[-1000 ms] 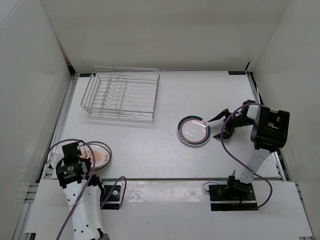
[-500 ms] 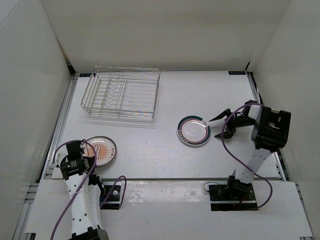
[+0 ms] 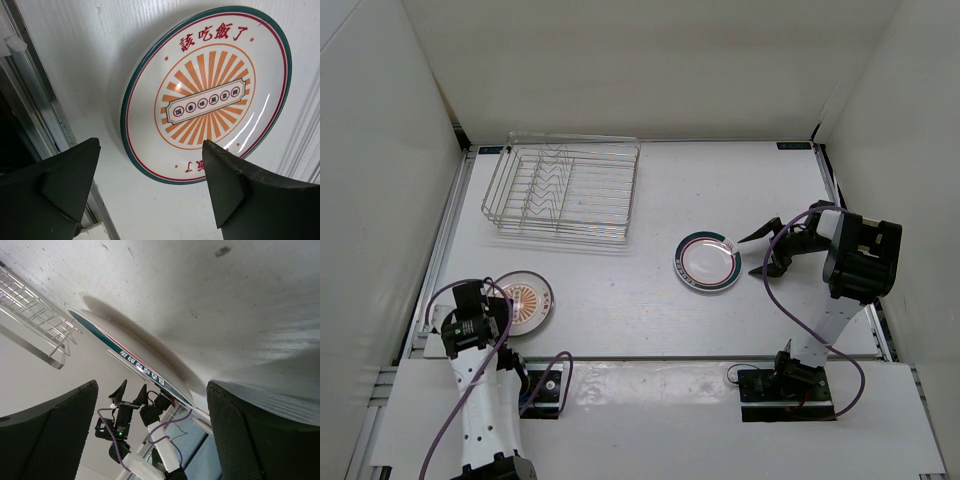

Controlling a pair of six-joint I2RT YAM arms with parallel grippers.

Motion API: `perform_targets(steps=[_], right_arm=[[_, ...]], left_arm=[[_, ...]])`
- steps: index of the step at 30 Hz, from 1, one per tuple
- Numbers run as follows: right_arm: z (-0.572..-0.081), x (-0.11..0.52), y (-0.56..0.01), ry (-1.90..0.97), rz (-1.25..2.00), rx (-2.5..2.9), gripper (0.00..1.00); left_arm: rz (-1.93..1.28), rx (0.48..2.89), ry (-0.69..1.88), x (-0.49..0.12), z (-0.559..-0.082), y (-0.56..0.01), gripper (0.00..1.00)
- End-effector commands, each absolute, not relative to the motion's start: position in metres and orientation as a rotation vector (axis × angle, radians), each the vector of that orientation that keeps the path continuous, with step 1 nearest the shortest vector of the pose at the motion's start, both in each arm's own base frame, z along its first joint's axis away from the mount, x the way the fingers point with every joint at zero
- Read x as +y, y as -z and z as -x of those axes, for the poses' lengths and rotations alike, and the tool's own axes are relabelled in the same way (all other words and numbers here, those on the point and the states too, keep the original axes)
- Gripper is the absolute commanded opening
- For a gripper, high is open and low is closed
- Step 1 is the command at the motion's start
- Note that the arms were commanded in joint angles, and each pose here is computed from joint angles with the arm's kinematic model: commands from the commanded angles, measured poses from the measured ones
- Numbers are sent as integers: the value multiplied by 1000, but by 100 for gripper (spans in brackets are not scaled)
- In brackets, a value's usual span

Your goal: Unload the plates from the dish rack

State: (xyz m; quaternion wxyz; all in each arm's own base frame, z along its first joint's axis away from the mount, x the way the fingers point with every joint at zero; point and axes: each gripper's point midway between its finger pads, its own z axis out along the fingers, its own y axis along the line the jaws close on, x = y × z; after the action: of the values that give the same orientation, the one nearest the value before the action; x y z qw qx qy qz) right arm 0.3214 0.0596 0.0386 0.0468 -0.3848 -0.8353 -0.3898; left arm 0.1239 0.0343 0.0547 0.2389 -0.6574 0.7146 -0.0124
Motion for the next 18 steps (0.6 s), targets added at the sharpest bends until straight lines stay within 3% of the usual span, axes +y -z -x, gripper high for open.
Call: perform_targets(steps=[1,8,13,18], right_arm=[[-325,59,-45,1222,1182,-2546,90],[-334,56,-49,1198,1137,-2609,90],[-334,58,-38,1159,1104,-2621,90],[-332,67,-29,1156,1030,-2630,89]], left_arm=[[1882,2108,-164,28,-71,-55,95],[1685,1999,-54,47,-124,-112,100],[1353,2045,93,51,-186,-168,100],[1140,2157,110,49,-206,-185,100]])
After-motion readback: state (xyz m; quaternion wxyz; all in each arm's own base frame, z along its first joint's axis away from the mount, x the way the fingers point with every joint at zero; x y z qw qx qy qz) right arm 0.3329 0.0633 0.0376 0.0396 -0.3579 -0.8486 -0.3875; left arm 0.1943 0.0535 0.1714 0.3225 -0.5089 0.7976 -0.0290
